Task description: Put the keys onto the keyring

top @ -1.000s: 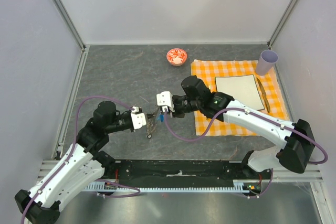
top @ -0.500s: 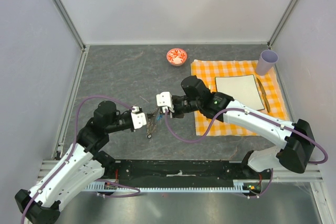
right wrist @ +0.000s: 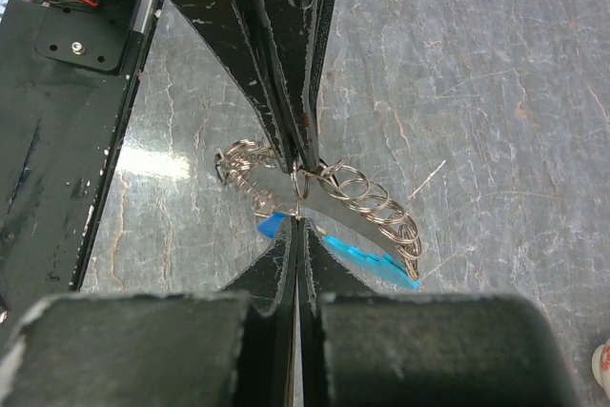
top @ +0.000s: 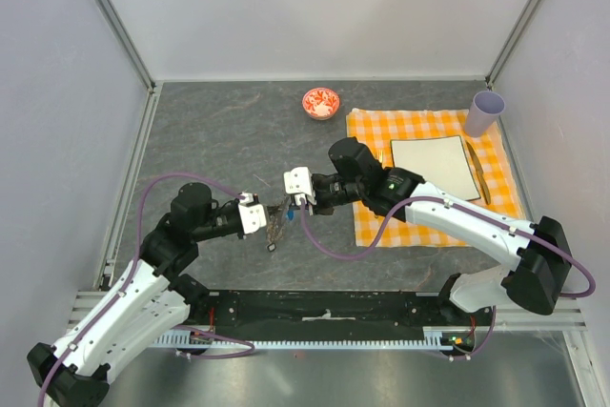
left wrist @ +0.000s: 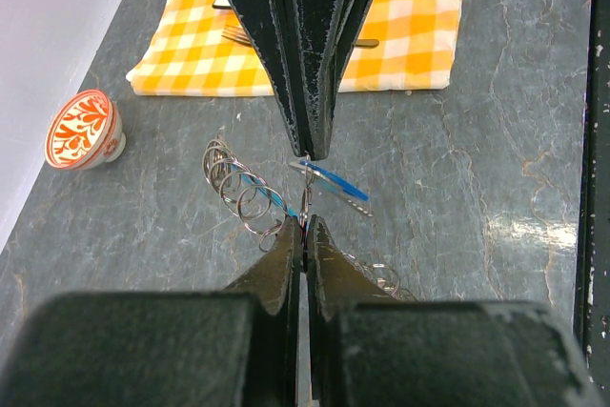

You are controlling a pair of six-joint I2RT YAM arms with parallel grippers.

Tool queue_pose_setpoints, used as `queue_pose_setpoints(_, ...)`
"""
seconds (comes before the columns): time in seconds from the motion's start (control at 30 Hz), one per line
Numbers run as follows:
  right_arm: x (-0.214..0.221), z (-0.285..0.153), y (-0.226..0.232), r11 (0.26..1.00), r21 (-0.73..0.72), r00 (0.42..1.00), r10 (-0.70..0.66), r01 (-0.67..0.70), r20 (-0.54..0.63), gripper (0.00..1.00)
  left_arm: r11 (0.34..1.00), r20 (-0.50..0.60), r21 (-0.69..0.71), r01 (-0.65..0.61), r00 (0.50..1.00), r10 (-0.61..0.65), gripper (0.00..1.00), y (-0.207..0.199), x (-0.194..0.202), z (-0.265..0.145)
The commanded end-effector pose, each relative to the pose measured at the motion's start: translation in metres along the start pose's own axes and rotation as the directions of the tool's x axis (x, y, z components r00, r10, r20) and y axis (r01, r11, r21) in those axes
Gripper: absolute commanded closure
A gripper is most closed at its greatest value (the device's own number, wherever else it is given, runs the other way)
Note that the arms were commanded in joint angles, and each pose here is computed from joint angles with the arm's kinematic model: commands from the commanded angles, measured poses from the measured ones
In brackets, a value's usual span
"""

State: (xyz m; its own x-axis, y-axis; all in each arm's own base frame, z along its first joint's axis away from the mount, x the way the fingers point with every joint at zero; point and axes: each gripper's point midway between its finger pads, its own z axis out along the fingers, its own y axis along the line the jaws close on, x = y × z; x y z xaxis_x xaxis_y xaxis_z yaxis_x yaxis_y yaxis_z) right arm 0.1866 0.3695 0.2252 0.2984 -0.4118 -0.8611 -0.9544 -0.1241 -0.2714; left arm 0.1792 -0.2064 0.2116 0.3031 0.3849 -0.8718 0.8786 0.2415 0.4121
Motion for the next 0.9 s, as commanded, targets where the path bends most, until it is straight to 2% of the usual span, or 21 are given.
queue_pose_setpoints(0.0,-0.04,-0.009,-0.008,0.997,0.02,0.991,-0.08,0.079,0.107,1.0,0.998,0.078,-0.044,-0.041,0.996,0.044,0.98,0.014,-0.027,-0.002)
queue_pose_setpoints(0.87,-0.039,0.003,-0.004,0.997,0.002,0.993,-0.079,0.079,0.091,1.0,0.999,0.088,-0.035,0.005,0.996,-0.002,0.98,0.014,-0.031,0.001)
